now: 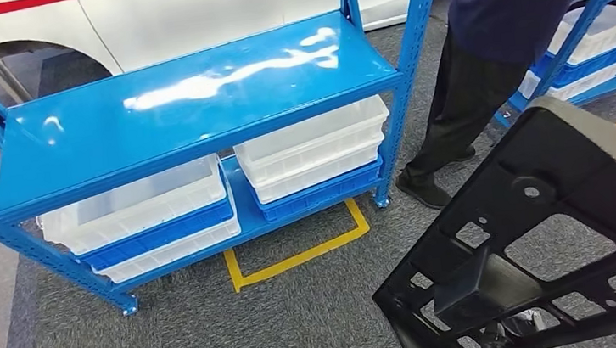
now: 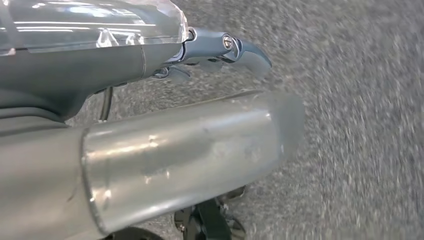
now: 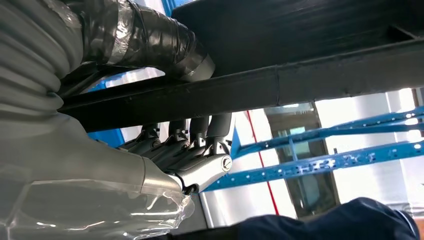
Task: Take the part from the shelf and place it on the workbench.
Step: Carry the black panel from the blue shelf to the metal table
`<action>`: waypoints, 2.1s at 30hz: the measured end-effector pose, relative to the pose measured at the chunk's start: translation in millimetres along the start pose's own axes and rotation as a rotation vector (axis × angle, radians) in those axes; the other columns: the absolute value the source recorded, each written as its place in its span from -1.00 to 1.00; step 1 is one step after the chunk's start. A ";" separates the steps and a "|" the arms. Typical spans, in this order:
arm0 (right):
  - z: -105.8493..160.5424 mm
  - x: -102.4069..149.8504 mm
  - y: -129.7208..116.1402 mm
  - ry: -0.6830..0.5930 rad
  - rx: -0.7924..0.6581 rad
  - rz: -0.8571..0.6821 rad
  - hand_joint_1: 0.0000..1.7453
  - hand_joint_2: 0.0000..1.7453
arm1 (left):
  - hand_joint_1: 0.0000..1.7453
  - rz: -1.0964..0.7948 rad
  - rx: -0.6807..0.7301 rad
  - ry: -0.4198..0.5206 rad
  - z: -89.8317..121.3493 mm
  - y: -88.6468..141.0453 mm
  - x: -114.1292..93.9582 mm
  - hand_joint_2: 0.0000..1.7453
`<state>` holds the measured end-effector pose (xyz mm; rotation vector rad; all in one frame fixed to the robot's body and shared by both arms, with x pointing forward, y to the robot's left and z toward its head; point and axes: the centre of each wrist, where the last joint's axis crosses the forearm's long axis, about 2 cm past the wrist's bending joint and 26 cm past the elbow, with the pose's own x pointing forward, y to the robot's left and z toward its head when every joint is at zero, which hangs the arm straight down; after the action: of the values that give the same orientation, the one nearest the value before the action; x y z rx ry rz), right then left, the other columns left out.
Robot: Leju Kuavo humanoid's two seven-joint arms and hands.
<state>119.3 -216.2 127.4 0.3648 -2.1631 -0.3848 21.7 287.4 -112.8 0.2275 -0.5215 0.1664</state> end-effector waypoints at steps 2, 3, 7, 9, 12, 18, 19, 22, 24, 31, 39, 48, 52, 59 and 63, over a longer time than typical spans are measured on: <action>0.2 -0.1 0.6 0.003 0.003 0.006 1.00 1.00 | -1.00 0.009 0.001 0.003 -0.3 0.7 0.2 -1.00; 0.5 -0.1 0.8 0.004 0.003 0.008 1.00 1.00 | -1.00 0.012 0.002 0.003 -0.4 0.6 0.5 -1.00; -1.1 -0.6 1.0 0.002 0.004 0.019 1.00 1.00 | -1.00 0.019 -0.001 0.006 -0.5 1.0 0.4 -1.00; -3.0 -1.8 1.0 0.001 0.008 0.033 1.00 1.00 | -1.00 0.022 -0.001 0.012 0.3 2.6 -1.9 -1.00; -4.9 -3.2 1.0 0.003 0.012 0.054 1.00 1.00 | -1.00 0.024 -0.005 0.011 -0.2 3.5 -1.3 -1.00; -10.7 -5.1 3.4 -0.010 0.012 0.067 1.00 1.00 | -1.00 0.019 -0.009 -0.012 -3.0 4.8 3.5 -1.00; -10.7 -5.1 3.7 -0.010 0.012 0.068 1.00 1.00 | -1.00 0.018 -0.009 -0.014 -3.4 5.1 4.2 -1.00; -11.8 -5.5 5.2 -0.012 0.014 0.067 1.00 1.00 | -1.00 0.014 -0.008 -0.012 -3.6 7.4 3.7 -1.00; -12.6 -6.1 6.9 -0.013 0.017 0.067 1.00 1.00 | -1.00 0.014 -0.004 -0.004 -3.0 10.4 1.3 -1.00; -13.1 -7.2 9.6 -0.012 0.018 0.066 1.00 1.00 | -1.00 0.019 0.008 0.008 -3.0 16.7 -1.3 -1.00; -14.4 -7.7 10.6 -0.015 0.021 0.064 1.00 1.00 | -1.00 0.023 0.008 0.006 -2.7 16.9 -1.9 -1.00; -14.1 -10.4 12.9 -0.007 0.025 0.061 1.00 1.00 | -1.00 0.040 0.005 0.009 -3.1 15.9 -0.7 -1.00; -13.5 -11.5 14.1 -0.003 0.024 0.061 1.00 1.00 | -1.00 0.046 0.004 0.009 -4.1 14.4 1.8 -1.00; -11.8 -13.7 14.8 0.006 0.017 0.055 1.00 1.00 | -1.00 0.053 0.011 0.027 -1.9 16.1 -3.2 -1.00; -10.6 -13.5 14.6 0.009 0.014 0.052 1.00 1.00 | -1.00 0.053 0.011 0.026 -2.1 16.0 -2.8 -1.00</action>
<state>133.9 -199.0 129.5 0.3166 -2.1631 -0.3388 16.9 303.0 -113.3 0.2222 -0.5010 0.2237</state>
